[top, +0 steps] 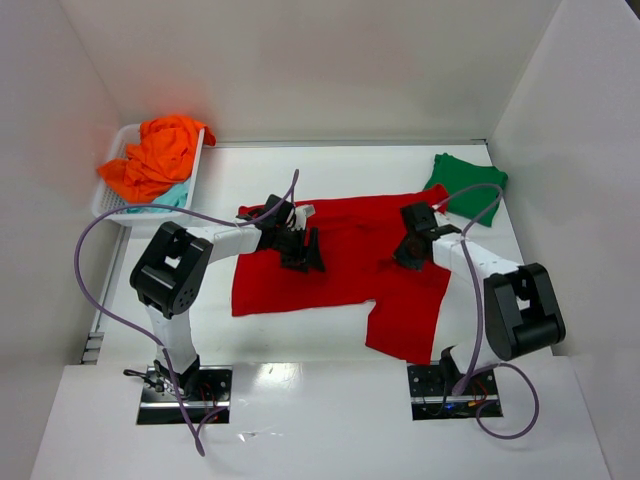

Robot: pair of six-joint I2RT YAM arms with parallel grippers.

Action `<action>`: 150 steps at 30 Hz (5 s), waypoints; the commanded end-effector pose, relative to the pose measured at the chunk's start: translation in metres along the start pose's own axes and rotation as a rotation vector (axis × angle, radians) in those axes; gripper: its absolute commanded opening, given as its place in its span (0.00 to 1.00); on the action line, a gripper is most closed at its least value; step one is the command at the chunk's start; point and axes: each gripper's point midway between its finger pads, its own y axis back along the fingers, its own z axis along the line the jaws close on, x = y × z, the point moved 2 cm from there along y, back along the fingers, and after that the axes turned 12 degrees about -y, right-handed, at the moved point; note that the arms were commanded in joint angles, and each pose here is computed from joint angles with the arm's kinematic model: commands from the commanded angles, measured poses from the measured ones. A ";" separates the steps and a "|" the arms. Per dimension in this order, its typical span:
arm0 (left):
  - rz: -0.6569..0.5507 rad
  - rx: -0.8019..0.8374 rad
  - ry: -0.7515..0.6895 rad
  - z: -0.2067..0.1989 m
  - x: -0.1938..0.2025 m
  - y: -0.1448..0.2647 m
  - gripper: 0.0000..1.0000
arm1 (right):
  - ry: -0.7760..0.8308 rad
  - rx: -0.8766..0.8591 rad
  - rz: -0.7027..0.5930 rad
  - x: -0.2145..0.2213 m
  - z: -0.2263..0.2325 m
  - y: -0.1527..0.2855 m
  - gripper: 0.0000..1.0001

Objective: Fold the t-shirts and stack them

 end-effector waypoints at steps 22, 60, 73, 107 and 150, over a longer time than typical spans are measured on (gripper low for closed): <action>0.040 0.027 -0.016 0.002 0.017 -0.006 0.71 | -0.148 0.239 -0.088 -0.021 -0.070 0.010 0.44; -0.413 -0.424 0.256 0.011 0.016 0.122 0.83 | -0.405 0.259 -0.119 -0.005 -0.092 0.043 1.00; -0.382 -0.412 0.229 0.015 0.014 0.115 0.85 | -0.591 0.206 -0.078 0.011 -0.095 0.054 1.00; -0.406 -0.617 0.257 0.149 -0.108 0.079 0.00 | -0.354 -0.216 -0.400 -0.116 0.030 0.094 0.17; -0.275 -0.780 0.383 0.303 -0.154 0.117 0.00 | -0.254 -0.166 -0.306 -0.090 0.013 0.080 0.38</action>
